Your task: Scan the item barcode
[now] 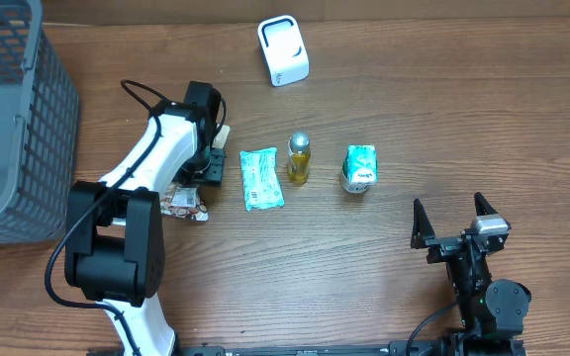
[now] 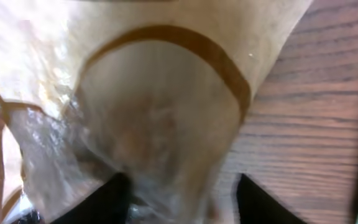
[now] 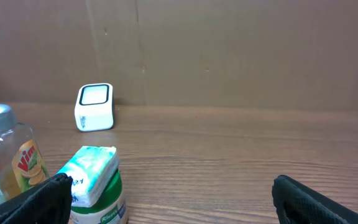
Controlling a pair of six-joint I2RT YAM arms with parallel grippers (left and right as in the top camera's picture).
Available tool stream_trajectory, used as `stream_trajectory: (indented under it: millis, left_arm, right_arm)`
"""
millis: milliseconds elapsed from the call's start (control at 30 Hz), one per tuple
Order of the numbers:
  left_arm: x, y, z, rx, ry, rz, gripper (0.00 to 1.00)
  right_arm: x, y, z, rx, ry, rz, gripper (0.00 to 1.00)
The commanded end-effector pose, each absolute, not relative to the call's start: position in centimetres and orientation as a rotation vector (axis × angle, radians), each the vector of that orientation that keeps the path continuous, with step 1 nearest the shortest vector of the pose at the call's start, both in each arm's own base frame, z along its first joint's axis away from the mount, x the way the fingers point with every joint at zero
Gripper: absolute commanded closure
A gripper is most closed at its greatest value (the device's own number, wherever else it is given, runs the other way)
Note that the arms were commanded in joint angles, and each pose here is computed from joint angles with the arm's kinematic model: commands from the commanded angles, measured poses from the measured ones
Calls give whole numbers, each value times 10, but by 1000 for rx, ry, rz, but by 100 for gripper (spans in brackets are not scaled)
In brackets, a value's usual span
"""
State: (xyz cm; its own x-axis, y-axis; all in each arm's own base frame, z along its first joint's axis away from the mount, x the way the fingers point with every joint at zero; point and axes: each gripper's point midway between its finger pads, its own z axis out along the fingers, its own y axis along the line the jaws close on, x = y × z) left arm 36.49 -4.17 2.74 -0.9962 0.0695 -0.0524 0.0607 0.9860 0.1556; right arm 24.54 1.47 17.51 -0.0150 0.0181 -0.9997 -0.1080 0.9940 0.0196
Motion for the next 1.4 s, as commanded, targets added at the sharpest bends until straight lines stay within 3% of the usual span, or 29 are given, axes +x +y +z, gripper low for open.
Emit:
stream_trajectory:
  millis: [0,267,533,767,933,1167,1367]
  left_arm:
    - [370,-46,29,126,3043,224,57]
    - [384,-58,30,104,2992,124,66]
    - [401,-74,72,47,2949,-4,46]
    - [382,-51,116,-90,3025,25,44]
    - [352,-25,104,-199,3153,65,47]
    - [342,-10,66,-273,3174,61,51]
    - [344,-22,45,-230,3153,-59,43]
  right_arm:
    - [246,13,173,-62,1581,90,0]
    - [246,13,173,-62,1581,90,0]
    - [246,13,173,-62,1581,90,0]
    - [246,13,173,-62,1581,90,0]
    - [246,13,173,-62,1581,90,0]
    - [246,13,173,-62,1581,90,0]
    - [246,13,173,-62,1581,90,0]
